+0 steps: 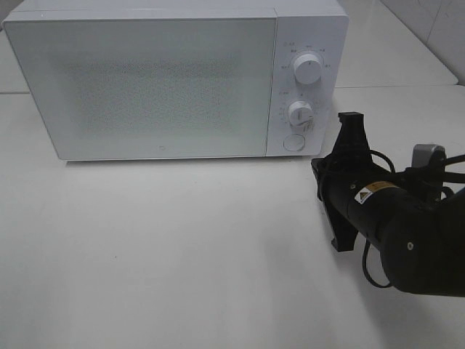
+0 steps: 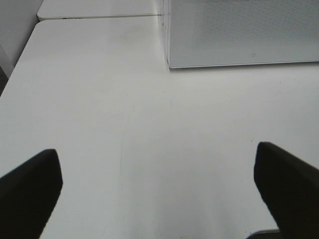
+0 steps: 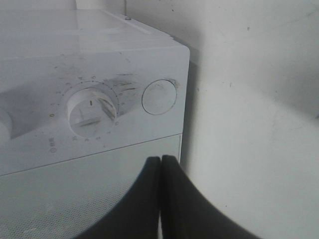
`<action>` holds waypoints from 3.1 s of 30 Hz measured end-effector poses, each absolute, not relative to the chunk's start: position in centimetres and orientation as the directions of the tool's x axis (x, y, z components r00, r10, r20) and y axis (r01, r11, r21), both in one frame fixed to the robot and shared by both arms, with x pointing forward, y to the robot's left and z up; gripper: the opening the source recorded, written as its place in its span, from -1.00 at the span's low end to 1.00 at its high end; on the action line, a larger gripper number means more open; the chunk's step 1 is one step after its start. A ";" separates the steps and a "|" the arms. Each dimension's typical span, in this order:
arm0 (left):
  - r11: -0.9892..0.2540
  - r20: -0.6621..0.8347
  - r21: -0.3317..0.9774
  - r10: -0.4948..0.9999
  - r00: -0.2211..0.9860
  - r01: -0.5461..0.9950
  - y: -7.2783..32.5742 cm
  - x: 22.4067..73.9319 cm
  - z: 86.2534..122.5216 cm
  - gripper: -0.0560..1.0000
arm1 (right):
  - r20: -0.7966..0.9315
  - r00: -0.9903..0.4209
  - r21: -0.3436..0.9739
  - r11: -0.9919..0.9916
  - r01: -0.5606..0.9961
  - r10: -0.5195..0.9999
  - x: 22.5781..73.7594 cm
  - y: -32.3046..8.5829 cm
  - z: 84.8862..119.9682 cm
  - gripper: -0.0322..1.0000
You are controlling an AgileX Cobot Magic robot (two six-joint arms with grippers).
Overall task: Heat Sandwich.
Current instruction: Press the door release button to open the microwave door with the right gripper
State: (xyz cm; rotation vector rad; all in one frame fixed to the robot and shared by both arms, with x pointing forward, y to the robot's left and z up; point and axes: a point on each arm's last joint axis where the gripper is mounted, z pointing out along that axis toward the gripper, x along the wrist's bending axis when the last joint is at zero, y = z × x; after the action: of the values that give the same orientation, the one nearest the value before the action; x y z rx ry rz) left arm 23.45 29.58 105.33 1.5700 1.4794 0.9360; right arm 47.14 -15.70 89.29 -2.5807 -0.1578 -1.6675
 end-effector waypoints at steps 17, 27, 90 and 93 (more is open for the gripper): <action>-0.029 0.006 0.901 0.998 0.056 0.433 29.6 23.5 105.3 0.98 | 0.892 0.450 0.002 -0.994 0.109 0.051 52.0 -15.7 89.1 -0.92; -0.029 0.006 0.901 0.998 0.056 0.433 29.6 23.5 105.3 0.98 | 0.886 0.463 -0.013 -0.994 0.110 0.039 54.0 -14.9 87.5 -0.92; -0.029 0.006 0.901 0.998 0.056 0.433 29.6 23.5 105.3 0.98 | 0.903 0.421 -0.081 -0.996 -0.024 -0.083 59.4 -13.6 85.8 -0.92; -0.029 0.006 0.901 0.998 0.056 0.433 29.6 23.5 105.3 0.98 | 0.901 0.425 -0.081 -0.996 -0.034 -0.088 59.6 -13.4 85.7 -0.92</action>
State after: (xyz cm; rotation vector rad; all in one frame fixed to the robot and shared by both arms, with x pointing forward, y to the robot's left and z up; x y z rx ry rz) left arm 23.45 29.58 105.33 1.5700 1.4794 0.9360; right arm 59.61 -13.44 85.74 -2.6098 0.1117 -1.6541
